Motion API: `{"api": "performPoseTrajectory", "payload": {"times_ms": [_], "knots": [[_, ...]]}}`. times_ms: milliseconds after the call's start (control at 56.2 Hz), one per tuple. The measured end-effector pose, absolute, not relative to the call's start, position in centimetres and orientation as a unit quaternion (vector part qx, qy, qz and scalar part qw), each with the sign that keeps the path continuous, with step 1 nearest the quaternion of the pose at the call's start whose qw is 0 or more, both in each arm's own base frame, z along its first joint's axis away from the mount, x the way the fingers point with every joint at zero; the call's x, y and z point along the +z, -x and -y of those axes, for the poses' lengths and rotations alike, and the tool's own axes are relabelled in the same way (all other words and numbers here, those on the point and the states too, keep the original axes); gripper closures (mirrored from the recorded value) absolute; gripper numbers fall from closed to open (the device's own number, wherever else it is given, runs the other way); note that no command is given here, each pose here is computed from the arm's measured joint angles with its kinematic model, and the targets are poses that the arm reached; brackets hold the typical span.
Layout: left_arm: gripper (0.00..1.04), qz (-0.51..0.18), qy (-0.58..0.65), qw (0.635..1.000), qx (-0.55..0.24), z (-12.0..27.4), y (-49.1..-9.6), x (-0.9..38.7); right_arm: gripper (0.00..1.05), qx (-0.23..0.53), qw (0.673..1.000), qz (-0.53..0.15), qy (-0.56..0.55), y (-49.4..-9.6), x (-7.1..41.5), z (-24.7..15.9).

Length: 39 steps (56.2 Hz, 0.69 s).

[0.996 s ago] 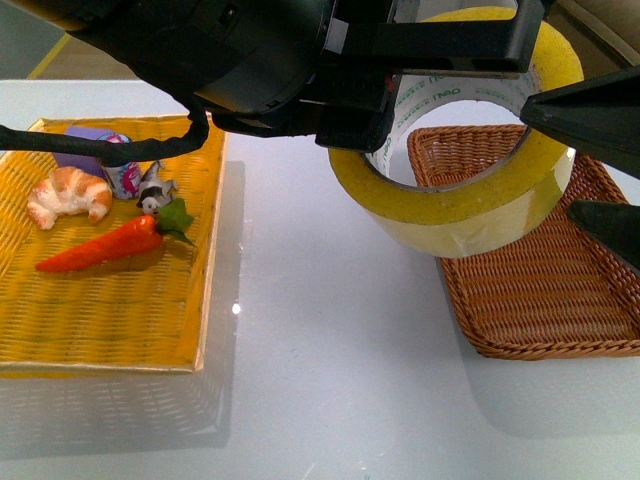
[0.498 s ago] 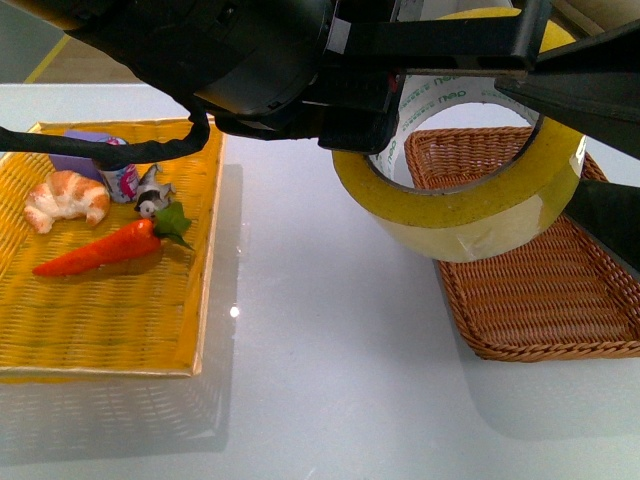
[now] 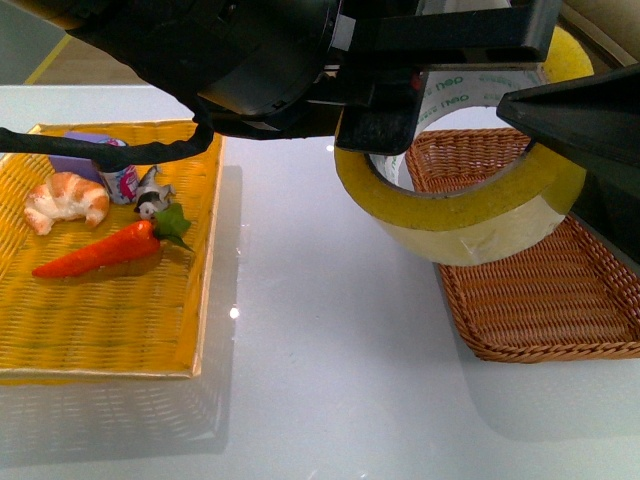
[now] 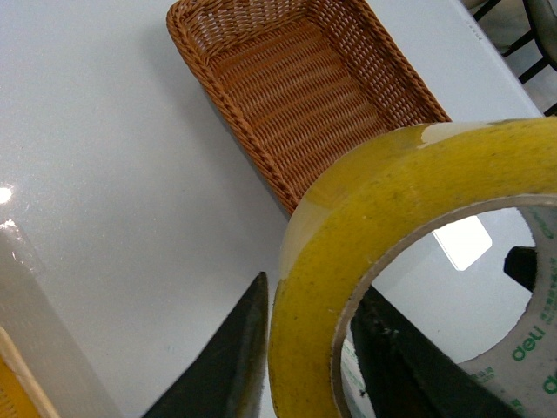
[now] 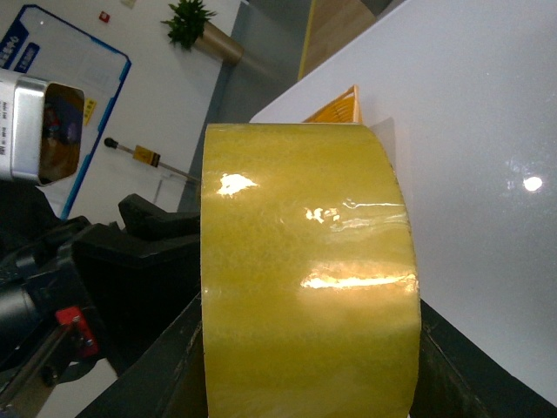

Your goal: Move tape to another basket

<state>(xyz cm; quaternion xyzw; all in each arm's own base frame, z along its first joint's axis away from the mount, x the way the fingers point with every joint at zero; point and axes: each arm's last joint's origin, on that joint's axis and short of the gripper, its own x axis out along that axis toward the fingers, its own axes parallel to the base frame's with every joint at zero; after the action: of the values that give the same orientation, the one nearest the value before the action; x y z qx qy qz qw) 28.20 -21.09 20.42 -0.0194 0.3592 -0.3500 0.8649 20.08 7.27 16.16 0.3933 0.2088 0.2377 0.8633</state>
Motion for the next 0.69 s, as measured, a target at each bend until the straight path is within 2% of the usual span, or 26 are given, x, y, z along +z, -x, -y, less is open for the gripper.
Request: {"api": "performPoseTrajectory", "payload": {"times_ms": [53,409,694], "knots": [[0.59,-0.359,0.02,0.865,-0.35,21.1,-28.2,20.4,0.57,0.236,0.863,-0.209,-0.394,-20.0,16.0,-7.2],[0.07,-0.345,0.025,0.868,-0.356,20.9,-27.9,21.5,0.57,0.221,0.862,-0.198,-0.412,-20.0,15.8,-6.4],[0.09,-0.294,0.044,0.886,-0.356,19.2,-27.1,23.6,0.57,0.21,0.86,-0.198,-0.42,-20.0,15.5,-6.0]]}}
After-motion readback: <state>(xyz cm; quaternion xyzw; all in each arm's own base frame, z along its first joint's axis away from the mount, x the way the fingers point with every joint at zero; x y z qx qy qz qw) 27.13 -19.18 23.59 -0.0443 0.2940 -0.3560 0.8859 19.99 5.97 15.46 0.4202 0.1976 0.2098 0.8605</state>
